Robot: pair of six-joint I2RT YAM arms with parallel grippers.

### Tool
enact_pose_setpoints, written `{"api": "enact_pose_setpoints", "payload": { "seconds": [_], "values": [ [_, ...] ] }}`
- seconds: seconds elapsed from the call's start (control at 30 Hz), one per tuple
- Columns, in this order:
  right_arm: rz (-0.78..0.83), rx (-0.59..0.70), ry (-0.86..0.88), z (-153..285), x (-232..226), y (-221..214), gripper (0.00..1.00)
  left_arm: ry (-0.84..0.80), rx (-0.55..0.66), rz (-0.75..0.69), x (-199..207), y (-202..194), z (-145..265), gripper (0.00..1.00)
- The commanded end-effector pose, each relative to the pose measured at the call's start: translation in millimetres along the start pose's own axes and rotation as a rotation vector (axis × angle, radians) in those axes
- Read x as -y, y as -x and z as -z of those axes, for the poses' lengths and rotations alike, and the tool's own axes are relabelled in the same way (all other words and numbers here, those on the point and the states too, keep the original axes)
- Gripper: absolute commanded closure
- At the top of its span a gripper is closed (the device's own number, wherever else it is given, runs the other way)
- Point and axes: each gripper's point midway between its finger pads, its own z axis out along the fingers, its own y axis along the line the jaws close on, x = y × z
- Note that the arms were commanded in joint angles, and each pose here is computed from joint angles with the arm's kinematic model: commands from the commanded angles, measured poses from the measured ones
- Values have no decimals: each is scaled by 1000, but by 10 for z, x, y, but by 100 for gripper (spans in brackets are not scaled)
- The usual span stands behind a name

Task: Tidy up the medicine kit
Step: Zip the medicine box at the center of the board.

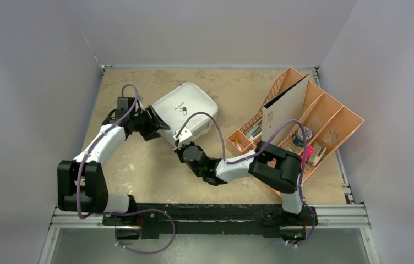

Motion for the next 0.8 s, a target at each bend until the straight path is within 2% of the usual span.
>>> {"api": "enact_pose_setpoints", "payload": {
  "seconds": [0.0, 0.1, 0.17, 0.27, 0.33, 0.57, 0.77],
  "values": [
    [-24, 81, 24, -9, -63, 291, 100, 12, 11, -4, -64, 76, -151, 46],
    [-15, 61, 7, -13, -28, 233, 100, 7, 1, 18, -89, 76, -242, 47],
    [-12, 50, -10, -16, 4, 201, 100, 17, 11, 23, -117, 98, -277, 52],
    [0, 30, -82, -10, 137, 162, 100, 40, 30, 21, -167, 140, -308, 85],
    [3, 28, -136, 15, 263, 160, 100, 65, 39, 15, -219, 159, -324, 100],
    [7, -18, -269, 117, 715, 130, 100, 159, 44, 1, -395, 181, -318, 100],
    [23, -24, -239, 94, 865, 166, 100, 145, 42, 13, -379, 165, -321, 100]
  ]
}}
